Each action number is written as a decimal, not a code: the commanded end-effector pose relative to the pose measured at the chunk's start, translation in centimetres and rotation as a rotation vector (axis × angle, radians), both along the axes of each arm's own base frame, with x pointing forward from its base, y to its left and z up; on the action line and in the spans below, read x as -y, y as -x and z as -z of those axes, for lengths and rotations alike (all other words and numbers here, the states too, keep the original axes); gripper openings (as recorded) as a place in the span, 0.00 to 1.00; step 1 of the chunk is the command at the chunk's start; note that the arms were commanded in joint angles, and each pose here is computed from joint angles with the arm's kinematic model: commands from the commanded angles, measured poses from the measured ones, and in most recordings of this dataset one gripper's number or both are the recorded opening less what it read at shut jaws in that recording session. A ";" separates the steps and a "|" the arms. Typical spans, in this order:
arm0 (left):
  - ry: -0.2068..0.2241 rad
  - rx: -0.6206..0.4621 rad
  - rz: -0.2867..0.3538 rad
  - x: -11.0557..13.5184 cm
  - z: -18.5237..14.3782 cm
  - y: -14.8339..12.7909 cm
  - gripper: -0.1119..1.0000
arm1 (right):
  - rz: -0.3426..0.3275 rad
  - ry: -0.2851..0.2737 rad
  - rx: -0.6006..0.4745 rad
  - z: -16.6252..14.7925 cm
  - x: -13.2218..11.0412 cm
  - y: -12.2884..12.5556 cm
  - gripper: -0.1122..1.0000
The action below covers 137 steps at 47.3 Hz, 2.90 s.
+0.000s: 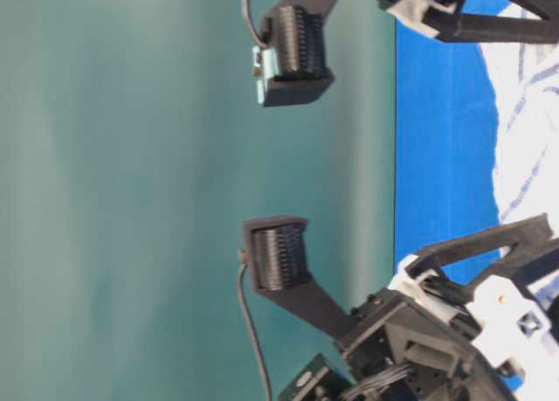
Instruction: Lift the towel with both arms.
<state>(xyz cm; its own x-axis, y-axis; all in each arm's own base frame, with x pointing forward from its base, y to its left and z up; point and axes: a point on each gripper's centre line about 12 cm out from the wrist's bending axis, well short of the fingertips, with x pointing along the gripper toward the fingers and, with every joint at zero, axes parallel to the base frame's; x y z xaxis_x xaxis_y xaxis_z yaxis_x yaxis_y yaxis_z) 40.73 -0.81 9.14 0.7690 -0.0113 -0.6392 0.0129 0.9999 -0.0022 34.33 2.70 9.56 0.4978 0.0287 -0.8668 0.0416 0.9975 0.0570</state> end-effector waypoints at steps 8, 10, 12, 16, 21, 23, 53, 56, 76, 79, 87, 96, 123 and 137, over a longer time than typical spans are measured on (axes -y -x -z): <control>0.002 0.025 -0.006 -0.2 -0.6 -0.5 0.77 | 0.003 -0.006 0.024 -0.2 -0.1 -0.5 0.69; 0.005 0.026 -0.010 -0.2 -0.7 -0.5 0.72 | 0.003 -0.006 0.024 -0.2 -0.1 -0.5 0.68; 0.008 0.026 -0.013 -0.3 -0.7 -0.6 0.63 | 0.004 -0.007 0.024 -0.2 -0.1 -0.6 0.65; 0.009 0.024 -0.014 -0.3 -0.7 -0.6 0.43 | 0.004 -0.007 0.027 -0.3 -0.1 -0.6 0.51; 0.009 0.023 -0.014 -0.2 -0.7 -0.6 0.19 | 0.004 -0.007 0.033 -0.6 -0.1 -0.6 0.24; 0.010 0.023 -0.014 -0.2 -0.8 -0.6 0.15 | 0.006 -0.008 0.041 -0.9 -0.1 -0.7 0.17; 0.011 0.081 -0.005 -0.2 -11.5 2.1 0.15 | 0.020 -0.007 0.175 -10.8 0.3 -1.7 0.17; 0.014 0.092 -0.005 -0.2 -13.3 3.0 0.15 | 0.022 -0.003 0.194 -12.9 0.4 -1.7 0.17; 0.046 0.200 -0.011 0.0 -25.4 8.2 0.15 | 0.044 0.054 0.289 -26.4 1.3 -1.9 0.17; 0.048 0.220 -0.010 0.0 -26.9 8.8 0.15 | 0.049 0.064 0.315 -28.3 1.5 -1.8 0.17; 0.050 0.281 -0.006 0.0 -31.8 10.3 0.15 | 0.061 0.084 0.380 -32.8 1.8 -1.4 0.17; 0.042 0.347 -0.004 -0.2 -36.0 11.3 0.15 | 0.068 0.085 0.443 -36.6 1.9 -0.7 0.17; 0.023 0.363 -0.012 -0.7 -37.2 11.4 0.15 | 0.059 0.115 0.494 -38.7 2.2 -0.6 0.17; 0.015 0.358 -0.025 -1.1 -36.5 11.1 0.53 | 0.067 0.146 0.487 -38.2 2.8 -1.2 0.26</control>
